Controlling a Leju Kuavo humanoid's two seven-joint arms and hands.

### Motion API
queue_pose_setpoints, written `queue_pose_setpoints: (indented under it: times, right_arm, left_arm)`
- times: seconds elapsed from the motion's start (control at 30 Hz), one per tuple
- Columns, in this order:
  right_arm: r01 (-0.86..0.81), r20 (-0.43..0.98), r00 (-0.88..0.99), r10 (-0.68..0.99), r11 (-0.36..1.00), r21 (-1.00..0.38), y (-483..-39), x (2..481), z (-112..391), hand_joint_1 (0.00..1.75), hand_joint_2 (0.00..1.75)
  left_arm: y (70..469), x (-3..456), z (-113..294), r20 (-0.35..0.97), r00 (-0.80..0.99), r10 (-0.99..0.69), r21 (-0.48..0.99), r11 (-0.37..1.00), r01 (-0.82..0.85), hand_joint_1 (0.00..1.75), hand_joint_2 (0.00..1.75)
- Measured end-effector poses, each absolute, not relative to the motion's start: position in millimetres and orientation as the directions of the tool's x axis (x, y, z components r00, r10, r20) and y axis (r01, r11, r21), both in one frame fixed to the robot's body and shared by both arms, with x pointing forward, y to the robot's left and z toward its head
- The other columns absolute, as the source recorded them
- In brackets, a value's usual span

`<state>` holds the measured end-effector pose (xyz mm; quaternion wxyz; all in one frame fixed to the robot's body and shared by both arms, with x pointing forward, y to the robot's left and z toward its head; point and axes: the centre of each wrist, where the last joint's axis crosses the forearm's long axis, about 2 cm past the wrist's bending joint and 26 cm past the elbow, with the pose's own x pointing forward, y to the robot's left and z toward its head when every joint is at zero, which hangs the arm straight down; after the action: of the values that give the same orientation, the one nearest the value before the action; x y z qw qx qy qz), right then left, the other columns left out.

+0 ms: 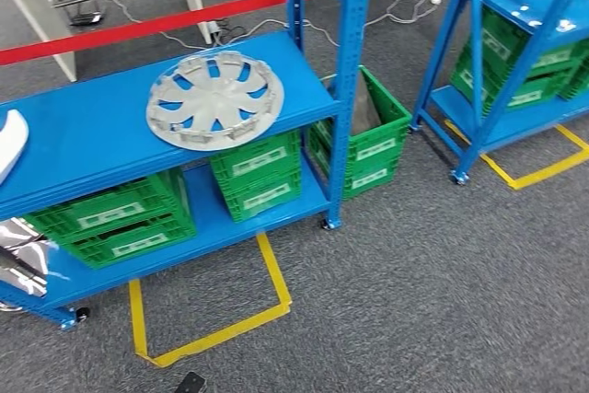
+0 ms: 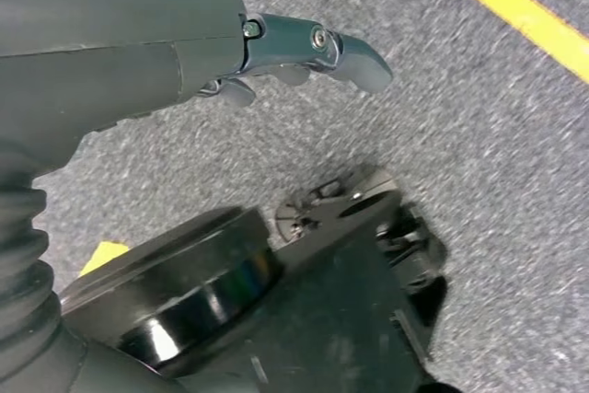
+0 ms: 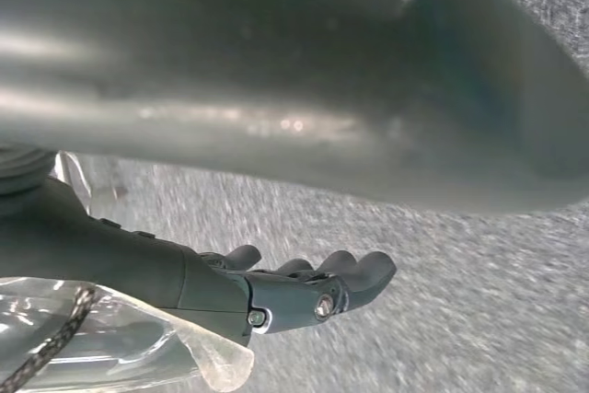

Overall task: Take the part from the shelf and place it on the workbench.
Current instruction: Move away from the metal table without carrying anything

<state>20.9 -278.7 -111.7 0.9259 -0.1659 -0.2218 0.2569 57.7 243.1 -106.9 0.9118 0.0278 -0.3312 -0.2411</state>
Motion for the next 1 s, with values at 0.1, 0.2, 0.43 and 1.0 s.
queue_pose_setpoints:
  times: [0.1, 0.2, 0.43, 1.0]
  right_arm:
    - [-0.401, 0.332, 0.765, 0.552, 0.811, -0.425, -278.8, 25.5, -111.3, 0.0, 0.0]
    - [-0.401, 0.336, 0.761, 0.554, 0.81, -0.427, -278.9, 27.2, -111.2, 0.0, 0.0]
    - [-0.409, 0.327, 0.761, 0.56, 0.807, -0.427, -280.3, 23.3, -111.6, 0.0, 0.0]
    - [-0.414, 0.327, 0.761, 0.561, 0.807, -0.42, -278.3, 21.8, -111.6, 0.0, 0.0]
  left_arm:
    - [243.3, 55.3, -107.2, 0.587, 0.667, -0.458, 0.209, 0.882, 0.422, 0.0, 1.75]
    - [242.7, 56.0, -107.1, 0.588, 0.668, -0.457, 0.208, 0.883, 0.42, 0.0, 1.75]
    - [242.4, 57.0, -106.9, 0.588, 0.668, -0.455, 0.206, 0.884, 0.42, 0.0, 1.75]
    - [246.6, 56.7, -107.3, 0.583, 0.671, -0.459, 0.214, 0.883, 0.418, 0.0, 1.75]
